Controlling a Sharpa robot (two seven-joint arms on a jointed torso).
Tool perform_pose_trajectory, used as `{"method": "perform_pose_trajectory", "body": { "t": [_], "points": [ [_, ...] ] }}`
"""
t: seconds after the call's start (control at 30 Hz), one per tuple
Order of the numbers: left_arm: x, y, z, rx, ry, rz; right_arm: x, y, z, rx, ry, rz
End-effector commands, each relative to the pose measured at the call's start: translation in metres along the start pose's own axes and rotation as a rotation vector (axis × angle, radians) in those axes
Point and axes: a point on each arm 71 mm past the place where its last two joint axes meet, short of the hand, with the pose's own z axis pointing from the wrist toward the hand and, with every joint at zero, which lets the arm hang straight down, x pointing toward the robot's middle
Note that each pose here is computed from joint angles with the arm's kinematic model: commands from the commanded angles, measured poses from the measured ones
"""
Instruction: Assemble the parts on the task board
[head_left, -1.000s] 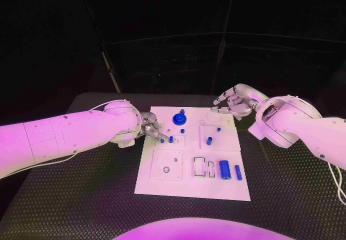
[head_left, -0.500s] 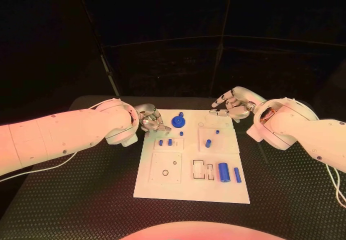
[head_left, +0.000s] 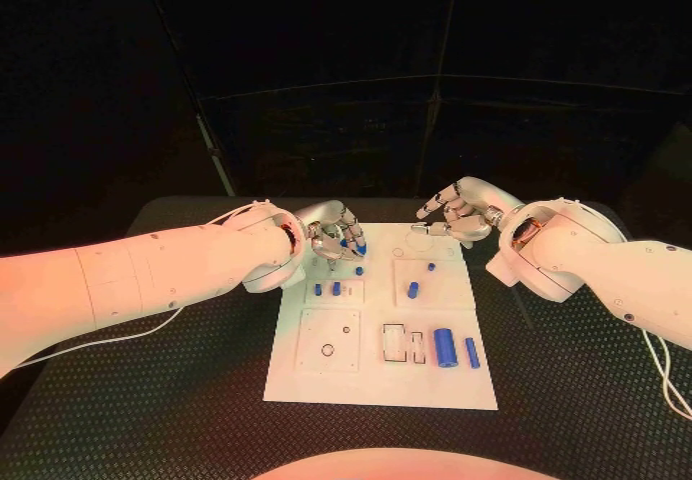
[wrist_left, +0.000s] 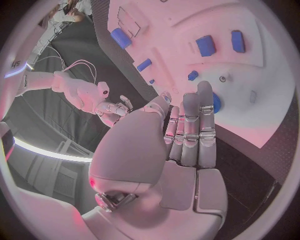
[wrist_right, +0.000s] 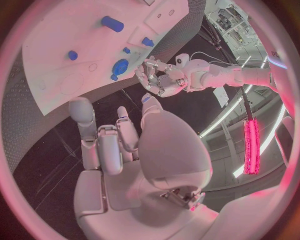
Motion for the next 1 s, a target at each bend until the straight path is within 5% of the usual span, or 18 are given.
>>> {"method": "perform_pose_trajectory", "body": {
  "t": [0.03,0.4,1.0],
  "points": [
    [0.0036,-0.011,0.0038,0.128,-0.017,0.148,0.0,0.003,0.0,-0.014,-0.004,0.002],
    [0.0208,-0.0078,0.017,0.124,0.071,0.349,0.0,0.004,0.001,-0.018,-0.003,0.003],
    [0.0278,-0.0001,0.0299,0.071,0.101,0.408,0.001,0.006,0.001,-0.023,-0.001,0.004]
  ]
}}
